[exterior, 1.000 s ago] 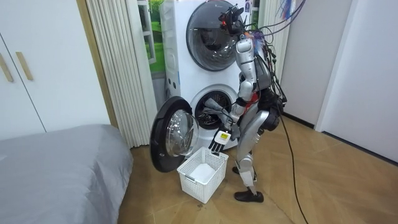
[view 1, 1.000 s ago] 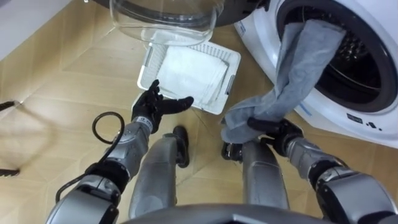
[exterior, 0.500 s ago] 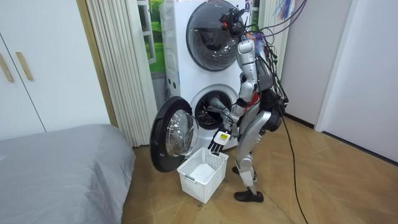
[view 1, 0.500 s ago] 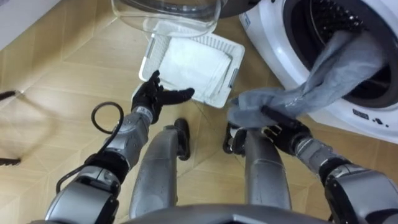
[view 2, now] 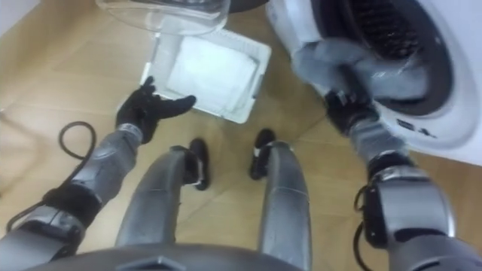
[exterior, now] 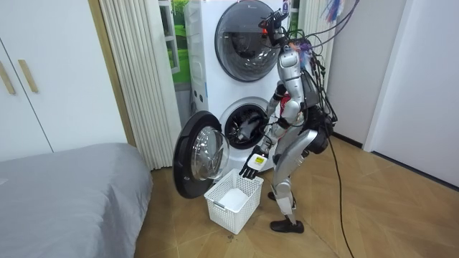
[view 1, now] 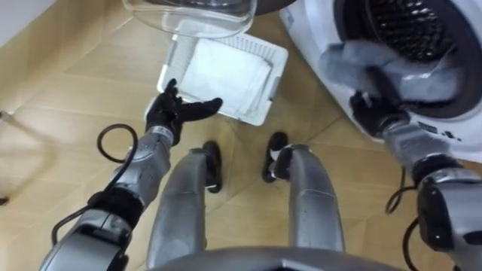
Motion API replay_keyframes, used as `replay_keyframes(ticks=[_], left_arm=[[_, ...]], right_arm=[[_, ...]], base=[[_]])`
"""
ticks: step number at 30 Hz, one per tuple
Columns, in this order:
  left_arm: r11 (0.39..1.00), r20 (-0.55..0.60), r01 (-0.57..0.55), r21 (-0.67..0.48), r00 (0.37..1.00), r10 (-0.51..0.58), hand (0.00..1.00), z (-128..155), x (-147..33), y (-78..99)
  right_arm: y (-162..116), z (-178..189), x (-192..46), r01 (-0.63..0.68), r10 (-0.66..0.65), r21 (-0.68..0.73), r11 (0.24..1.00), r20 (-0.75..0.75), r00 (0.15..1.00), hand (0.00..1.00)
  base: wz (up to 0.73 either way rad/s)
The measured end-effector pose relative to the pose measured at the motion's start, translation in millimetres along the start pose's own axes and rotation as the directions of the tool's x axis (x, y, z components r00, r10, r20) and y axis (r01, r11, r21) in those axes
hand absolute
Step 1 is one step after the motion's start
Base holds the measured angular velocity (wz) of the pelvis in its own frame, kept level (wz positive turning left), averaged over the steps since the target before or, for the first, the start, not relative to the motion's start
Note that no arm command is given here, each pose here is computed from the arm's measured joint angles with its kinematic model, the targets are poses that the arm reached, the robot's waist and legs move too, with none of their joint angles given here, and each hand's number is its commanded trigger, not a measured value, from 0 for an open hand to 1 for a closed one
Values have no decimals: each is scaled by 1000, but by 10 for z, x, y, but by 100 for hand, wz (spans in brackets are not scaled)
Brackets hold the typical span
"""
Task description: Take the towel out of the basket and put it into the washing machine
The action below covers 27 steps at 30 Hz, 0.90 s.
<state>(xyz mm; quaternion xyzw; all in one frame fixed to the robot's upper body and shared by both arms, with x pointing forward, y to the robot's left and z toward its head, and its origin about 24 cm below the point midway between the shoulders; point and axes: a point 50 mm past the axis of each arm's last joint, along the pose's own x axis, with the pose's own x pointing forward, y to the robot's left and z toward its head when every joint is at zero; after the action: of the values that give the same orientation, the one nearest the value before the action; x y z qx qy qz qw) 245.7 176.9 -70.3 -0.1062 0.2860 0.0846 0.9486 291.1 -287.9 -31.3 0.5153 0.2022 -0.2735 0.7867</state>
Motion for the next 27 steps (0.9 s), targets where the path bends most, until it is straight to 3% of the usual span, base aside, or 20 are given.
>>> replay_keyframes(ticks=[8,9,10,17,21,27], left_arm=[[999,-8,-39,3,999,39,0,-36,-16,46],[999,-5,-40,12,999,40,0,-33,-16,50],[999,-3,-39,16,999,39,0,-30,-16,51],[999,78,-38,35,996,36,0,62,-41,56],[999,116,-33,43,993,28,0,147,-29,15],[999,140,-14,49,990,7,0,199,-13,-63]], right_arm=[[45,75,-1,71,-71,49,996,-11,997,100],[55,80,0,76,-75,57,995,-11,997,73],[63,86,2,79,-78,65,995,-9,997,0],[125,138,1,155,-154,178,972,-18,988,0],[163,271,-15,198,-211,313,929,5,978,0],[110,339,-35,263,-292,343,902,35,956,0]], base=[[5],[6],[4],[13],[9],[0]])
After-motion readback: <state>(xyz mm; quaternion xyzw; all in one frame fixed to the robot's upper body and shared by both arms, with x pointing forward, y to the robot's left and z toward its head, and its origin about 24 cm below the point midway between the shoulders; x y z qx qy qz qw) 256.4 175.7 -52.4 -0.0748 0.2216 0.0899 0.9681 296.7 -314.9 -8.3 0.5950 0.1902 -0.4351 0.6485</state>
